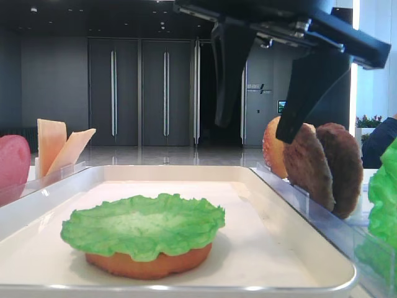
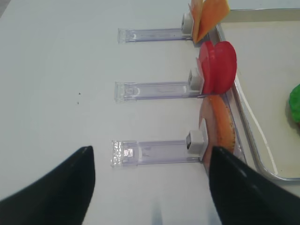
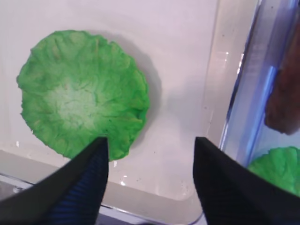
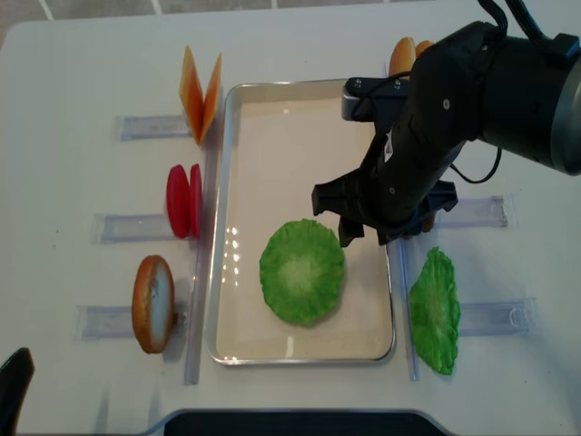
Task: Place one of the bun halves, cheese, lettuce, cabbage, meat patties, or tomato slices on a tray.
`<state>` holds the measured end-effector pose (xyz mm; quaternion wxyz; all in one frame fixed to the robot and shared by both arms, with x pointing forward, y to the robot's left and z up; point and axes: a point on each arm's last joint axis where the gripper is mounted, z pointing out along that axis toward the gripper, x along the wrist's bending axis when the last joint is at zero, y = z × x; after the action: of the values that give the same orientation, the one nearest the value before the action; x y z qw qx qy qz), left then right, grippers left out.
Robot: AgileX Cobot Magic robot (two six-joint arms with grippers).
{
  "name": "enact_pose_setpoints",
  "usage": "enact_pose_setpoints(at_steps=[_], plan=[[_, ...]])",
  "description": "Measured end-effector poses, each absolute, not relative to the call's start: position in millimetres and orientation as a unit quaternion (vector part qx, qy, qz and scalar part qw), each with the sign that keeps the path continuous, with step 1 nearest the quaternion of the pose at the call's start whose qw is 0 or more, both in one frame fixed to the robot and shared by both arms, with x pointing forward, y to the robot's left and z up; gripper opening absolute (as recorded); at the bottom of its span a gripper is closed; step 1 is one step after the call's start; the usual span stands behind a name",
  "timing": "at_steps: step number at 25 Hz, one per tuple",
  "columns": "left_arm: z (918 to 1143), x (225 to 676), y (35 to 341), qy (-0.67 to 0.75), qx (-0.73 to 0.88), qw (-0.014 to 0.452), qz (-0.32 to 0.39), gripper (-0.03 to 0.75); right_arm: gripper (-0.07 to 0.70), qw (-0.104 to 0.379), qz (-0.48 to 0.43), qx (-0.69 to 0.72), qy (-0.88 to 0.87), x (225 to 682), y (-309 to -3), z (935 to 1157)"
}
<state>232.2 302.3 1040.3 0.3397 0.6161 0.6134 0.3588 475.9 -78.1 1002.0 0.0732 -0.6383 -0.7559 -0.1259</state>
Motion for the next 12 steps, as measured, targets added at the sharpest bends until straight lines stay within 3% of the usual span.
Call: enact_pose_setpoints(at_steps=[6, 12], plan=[[1040, 232, 302, 0.613, 0.616, 0.34, 0.359, 0.578, 0.414, 0.055, -0.103, -0.649, -0.752, 474, -85, 1030], [1040, 232, 302, 0.613, 0.616, 0.34, 0.359, 0.578, 0.414, 0.013, -0.112, -0.634, -0.765, 476, -92, 1072]])
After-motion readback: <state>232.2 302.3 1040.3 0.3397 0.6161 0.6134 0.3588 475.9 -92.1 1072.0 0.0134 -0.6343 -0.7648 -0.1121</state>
